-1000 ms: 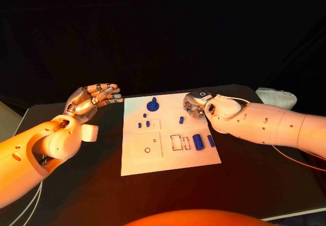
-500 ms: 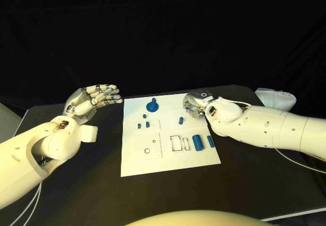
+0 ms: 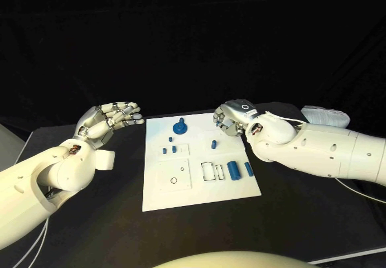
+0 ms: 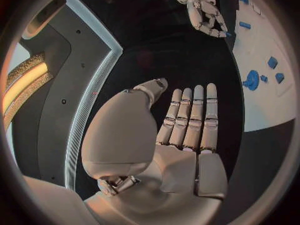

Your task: Assemble the parts on the task board

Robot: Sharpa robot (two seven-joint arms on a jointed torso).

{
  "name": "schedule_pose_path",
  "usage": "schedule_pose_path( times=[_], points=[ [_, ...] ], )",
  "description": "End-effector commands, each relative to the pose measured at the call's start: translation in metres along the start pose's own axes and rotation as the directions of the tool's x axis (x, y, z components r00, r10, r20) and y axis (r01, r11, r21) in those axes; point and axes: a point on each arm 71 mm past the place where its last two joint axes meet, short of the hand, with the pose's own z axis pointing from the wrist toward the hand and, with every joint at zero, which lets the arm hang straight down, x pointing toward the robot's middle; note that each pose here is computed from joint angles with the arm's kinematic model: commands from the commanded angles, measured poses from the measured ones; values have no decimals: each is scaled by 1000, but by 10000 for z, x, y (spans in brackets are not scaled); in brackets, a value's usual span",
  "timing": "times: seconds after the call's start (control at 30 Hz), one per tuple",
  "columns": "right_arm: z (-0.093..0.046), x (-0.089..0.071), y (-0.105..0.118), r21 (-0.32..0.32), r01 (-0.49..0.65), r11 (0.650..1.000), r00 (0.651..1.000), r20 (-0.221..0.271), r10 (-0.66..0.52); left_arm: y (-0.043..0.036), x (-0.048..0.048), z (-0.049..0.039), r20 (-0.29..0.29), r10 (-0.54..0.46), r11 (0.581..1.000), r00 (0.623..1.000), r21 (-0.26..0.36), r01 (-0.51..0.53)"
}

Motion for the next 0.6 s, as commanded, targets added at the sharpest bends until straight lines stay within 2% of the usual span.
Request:
schedule_pose_path(
  times=[0.03,0.27,0.43,0.6],
  points=[
    [-24,-52,133,-27,-44,999,999,18,44,0,16,7,-1,-3,1000,1000,12,3],
    [-80,-46,516,-108,-104,989,995,-11,103,9,45,24,-2,-9,1000,1000,13,9],
    [-129,50,772,-161,-121,980,993,-33,117,13,70,37,1,-13,1000,1000,17,13],
    [-186,231,960,-186,-132,974,990,-65,122,14,83,46,11,-16,1000,1000,21,16]
  ],
)
